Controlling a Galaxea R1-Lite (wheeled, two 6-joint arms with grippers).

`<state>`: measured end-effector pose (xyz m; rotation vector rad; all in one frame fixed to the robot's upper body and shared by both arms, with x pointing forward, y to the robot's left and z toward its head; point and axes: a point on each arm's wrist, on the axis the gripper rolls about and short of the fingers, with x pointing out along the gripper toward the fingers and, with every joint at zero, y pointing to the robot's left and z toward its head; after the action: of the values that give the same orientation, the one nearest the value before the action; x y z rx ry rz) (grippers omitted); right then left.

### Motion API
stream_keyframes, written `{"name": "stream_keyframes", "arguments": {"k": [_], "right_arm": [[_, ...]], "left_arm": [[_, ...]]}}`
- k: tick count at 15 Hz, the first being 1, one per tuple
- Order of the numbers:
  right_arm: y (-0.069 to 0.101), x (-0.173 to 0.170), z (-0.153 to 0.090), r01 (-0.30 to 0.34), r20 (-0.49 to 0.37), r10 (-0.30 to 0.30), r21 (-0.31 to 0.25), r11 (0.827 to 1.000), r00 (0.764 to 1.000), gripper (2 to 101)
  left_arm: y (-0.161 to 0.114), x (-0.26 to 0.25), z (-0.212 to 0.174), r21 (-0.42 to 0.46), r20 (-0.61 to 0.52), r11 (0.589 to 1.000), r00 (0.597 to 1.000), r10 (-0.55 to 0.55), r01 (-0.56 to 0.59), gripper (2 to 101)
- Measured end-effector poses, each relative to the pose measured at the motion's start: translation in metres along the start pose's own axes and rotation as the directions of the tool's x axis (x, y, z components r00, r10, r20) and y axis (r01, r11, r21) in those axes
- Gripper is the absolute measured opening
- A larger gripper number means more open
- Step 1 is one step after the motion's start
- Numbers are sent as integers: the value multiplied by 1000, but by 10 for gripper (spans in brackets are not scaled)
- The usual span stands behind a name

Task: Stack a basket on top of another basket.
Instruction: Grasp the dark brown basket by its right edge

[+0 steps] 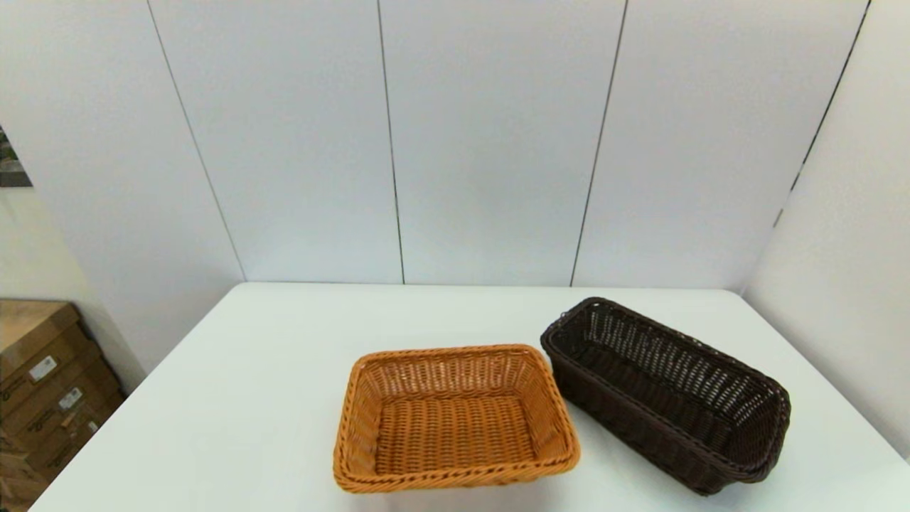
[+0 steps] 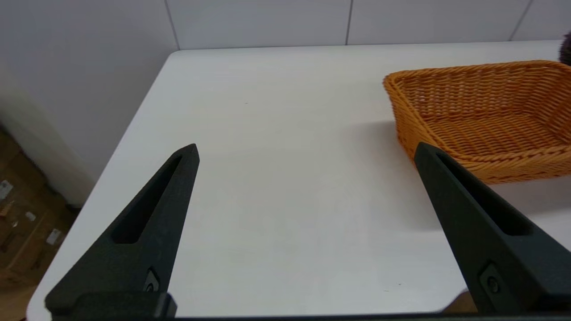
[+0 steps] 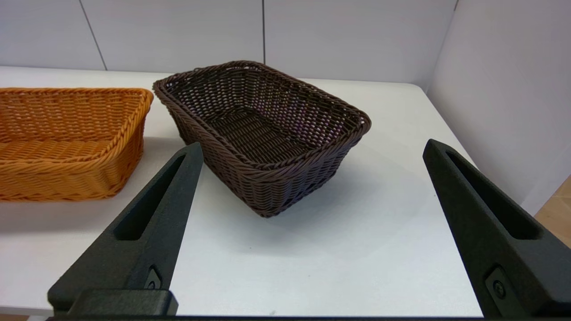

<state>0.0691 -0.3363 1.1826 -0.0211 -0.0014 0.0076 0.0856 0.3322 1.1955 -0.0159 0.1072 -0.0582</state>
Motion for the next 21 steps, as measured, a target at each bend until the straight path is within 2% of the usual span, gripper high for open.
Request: {"name": "stream_keyframes", "arguments": {"k": [4, 8, 11, 21], "right_arm": [[0, 0, 0, -1, 0, 1, 0, 1000, 1000, 980], [0, 0, 0, -1, 0, 1, 0, 1000, 1000, 979], [0, 0, 0, 0, 0, 0, 0, 1000, 1000, 980], [0, 0, 0, 0, 0, 0, 0, 1000, 1000, 980]], "left_arm": [[1, -3, -1, 1, 41, 997, 996, 83, -83, 977], [1, -7, -7, 4, 52, 997, 996, 76, -76, 977], [1, -13, -11, 15, 99, 997, 993, 71, -72, 977], [1, -15, -15, 15, 108, 998, 992, 64, -66, 978]]}}
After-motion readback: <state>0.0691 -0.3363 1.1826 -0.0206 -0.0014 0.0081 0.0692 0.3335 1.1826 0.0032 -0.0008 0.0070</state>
